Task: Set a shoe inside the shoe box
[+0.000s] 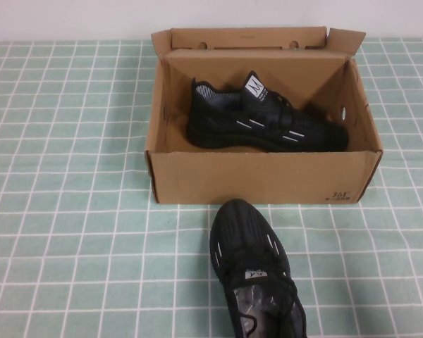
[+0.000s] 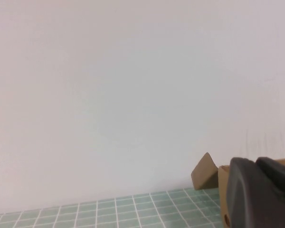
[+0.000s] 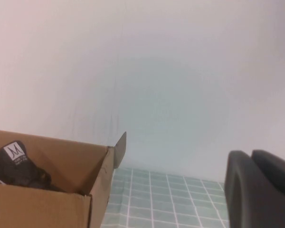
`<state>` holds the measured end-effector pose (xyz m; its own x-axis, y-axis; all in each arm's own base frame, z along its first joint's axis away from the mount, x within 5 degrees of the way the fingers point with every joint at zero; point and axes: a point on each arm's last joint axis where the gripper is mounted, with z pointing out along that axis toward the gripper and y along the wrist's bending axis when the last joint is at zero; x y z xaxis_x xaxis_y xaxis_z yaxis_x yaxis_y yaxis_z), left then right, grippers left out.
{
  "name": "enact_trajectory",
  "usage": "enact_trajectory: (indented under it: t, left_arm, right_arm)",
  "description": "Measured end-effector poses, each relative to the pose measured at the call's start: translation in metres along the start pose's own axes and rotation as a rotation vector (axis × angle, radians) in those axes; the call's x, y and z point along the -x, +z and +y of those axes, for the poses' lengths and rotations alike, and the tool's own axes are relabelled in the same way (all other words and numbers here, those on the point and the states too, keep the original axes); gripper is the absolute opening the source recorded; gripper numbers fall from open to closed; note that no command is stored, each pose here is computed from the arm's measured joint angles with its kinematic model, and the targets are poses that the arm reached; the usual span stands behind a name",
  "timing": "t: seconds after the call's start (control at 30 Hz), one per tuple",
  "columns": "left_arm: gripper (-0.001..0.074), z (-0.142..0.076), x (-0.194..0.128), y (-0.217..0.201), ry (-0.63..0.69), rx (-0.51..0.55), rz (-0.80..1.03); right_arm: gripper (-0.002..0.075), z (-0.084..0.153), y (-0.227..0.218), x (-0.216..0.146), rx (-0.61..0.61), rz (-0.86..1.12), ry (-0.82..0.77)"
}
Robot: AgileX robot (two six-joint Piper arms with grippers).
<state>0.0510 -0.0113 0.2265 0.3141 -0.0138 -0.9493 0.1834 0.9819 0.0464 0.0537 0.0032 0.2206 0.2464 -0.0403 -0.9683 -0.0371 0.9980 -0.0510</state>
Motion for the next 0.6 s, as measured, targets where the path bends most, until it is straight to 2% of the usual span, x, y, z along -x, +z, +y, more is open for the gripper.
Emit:
enact_trajectory:
  t: [0.23,0.43,0.6]
  left_arm:
    - [-0.0005,0.000,0.004,0.000,0.010,-0.002,-0.043]
    - [-0.0005,0.000,0.024,-0.003,-0.026,-0.005,-0.272]
    - [-0.0005,0.005,0.038,-0.008,-0.160,0.026,-0.429]
  right_arm:
    - [-0.0008,0.000,0.000,0.004,0.002,-0.040,0.007]
    - [-0.0008,0.001,-0.003,0.024,0.014,-0.265,0.026]
    - [-0.0008,-0.002,-0.010,0.042,0.014,-0.485,0.149]
